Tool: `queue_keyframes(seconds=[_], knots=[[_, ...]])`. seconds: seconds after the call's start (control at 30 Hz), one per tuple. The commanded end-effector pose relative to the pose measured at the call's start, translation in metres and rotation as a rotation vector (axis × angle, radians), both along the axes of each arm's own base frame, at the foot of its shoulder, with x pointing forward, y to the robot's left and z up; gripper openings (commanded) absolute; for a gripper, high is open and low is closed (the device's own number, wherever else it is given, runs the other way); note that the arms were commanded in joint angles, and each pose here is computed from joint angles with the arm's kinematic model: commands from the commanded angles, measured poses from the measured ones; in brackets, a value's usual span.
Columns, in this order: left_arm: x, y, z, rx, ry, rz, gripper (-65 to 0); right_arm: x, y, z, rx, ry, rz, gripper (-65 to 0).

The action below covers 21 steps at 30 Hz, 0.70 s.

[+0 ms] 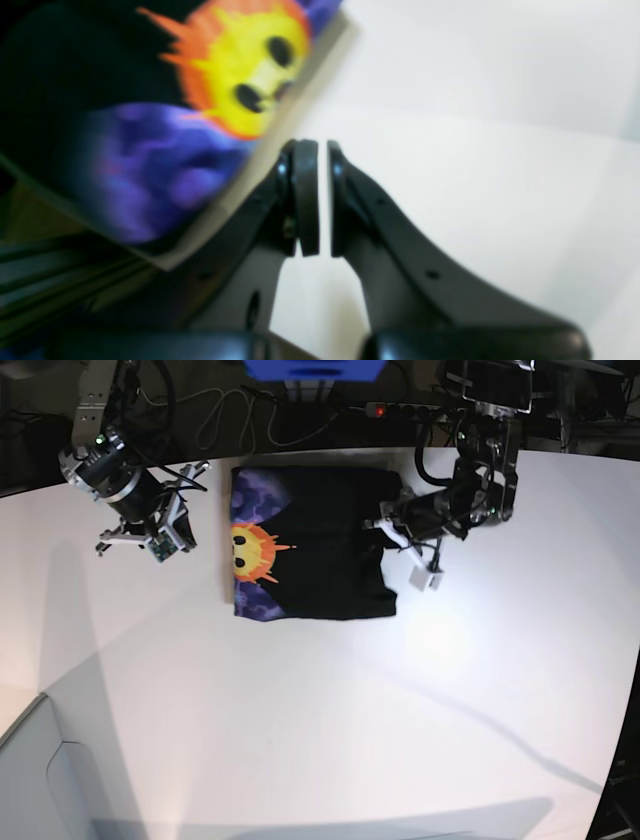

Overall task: Fold the T-shirt properly
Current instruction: 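Push the folded shirt's side with the left gripper to square it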

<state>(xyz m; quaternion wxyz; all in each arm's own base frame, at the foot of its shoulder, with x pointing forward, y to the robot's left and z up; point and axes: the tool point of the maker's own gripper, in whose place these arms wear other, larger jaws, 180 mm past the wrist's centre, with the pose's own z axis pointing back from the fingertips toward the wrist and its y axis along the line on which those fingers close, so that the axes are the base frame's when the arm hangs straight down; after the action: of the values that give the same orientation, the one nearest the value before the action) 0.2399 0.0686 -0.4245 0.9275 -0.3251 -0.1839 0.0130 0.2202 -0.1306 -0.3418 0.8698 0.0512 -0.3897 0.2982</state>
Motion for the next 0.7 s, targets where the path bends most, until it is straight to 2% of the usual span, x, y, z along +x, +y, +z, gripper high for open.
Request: queue_keyframes(seconds=[0.0, 0.2, 0.37, 0.5, 0.67], knots=[[0.014, 0.008, -0.003, 0.079, -0.016, -0.028, -65.0, 0.006, -0.001, 0.013, 0.009, -0.050, 0.006, -64.3], [0.060, -0.014, -0.010, 0.250, -0.043, -0.316, -65.0, 0.008, -0.037, 0.019, -0.014, -0.072, -0.127, -64.2], [0.080, -0.048, -0.001, 0.391, -0.117, -0.571, -65.0, 0.003, -0.063, 0.023, -0.026, -0.085, -0.238, -64.2], [0.084, -0.090, 0.011, 0.477, -0.227, -0.772, -65.0, 0.000, -0.077, 0.024, -0.040, -0.086, -0.282, -64.2], [0.079, -0.117, 0.001, 0.664, -0.431, -1.017, -65.0, -0.009, -0.096, 0.024, -0.051, -0.081, -0.358, -64.2]])
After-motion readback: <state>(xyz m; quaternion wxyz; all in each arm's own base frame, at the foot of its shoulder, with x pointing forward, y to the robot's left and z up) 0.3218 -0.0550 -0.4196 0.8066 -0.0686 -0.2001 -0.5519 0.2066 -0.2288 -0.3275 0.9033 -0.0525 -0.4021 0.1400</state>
